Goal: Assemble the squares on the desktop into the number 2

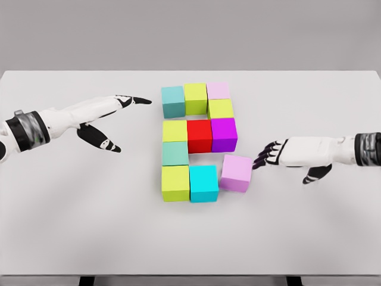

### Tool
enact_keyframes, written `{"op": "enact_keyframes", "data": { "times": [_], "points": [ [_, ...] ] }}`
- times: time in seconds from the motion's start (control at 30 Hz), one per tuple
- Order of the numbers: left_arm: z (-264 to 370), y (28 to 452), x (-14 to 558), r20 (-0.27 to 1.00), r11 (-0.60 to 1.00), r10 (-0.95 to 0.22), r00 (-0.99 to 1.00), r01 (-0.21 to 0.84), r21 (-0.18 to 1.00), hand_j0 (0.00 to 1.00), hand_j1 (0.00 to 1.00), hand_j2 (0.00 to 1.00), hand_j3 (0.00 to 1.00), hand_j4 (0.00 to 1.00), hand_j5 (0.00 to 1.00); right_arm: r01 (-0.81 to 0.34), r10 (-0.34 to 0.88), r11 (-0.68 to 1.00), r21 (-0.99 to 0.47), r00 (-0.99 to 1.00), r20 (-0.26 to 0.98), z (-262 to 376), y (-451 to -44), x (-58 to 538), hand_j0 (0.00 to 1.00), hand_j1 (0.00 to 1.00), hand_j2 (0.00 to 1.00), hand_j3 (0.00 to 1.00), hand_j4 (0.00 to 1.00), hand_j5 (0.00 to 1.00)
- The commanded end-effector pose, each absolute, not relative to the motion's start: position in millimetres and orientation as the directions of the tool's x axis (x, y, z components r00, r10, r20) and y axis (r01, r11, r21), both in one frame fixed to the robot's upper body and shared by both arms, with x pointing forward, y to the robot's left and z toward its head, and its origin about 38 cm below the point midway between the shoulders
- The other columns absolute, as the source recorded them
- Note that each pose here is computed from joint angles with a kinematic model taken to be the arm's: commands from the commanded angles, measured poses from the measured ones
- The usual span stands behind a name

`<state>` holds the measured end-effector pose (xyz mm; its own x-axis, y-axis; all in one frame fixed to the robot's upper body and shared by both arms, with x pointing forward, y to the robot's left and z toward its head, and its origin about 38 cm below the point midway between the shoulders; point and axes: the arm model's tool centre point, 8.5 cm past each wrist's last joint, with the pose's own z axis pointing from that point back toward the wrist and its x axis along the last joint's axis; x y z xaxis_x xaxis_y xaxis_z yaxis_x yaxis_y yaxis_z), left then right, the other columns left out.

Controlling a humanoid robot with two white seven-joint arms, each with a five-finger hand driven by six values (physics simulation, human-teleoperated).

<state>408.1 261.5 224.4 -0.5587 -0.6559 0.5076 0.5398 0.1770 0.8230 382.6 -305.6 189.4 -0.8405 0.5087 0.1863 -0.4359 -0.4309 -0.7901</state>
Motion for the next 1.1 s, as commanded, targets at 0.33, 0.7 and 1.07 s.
{"op": "enact_keyframes", "data": {
  "times": [0.33, 0.7, 1.07],
  "points": [
    [223.0, 266.5, 411.4, 0.508, 0.185, -0.667, -0.545, 0.539, 0.822, 1.0, 1.0, 1.0, 1.0, 1.0, 1.0, -0.528, 0.569, -0.235, -0.816, -0.755, 0.325, 201.2, -324.6, 404.6, 1.0, 1.0, 1.0, 1.0, 1.0, 1.0],
    [218.6, 270.0, 412.2, 0.51, 0.188, -0.676, -0.533, 0.544, 0.818, 1.0, 1.0, 1.0, 1.0, 1.0, 1.0, -0.511, 0.559, -0.247, -0.823, -0.77, 0.31, 189.9, -302.7, 422.6, 1.0, 1.0, 1.0, 1.0, 1.0, 1.0],
    [202.2, 269.4, 405.2, 0.525, 0.177, -0.676, -0.517, 0.578, 0.797, 1.0, 1.0, 1.0, 1.0, 1.0, 1.0, -0.491, 0.535, -0.373, -0.787, -0.807, 0.25, 166.1, -288.0, 413.9, 1.0, 1.0, 1.0, 1.0, 1.0, 1.0]
  ]
}}
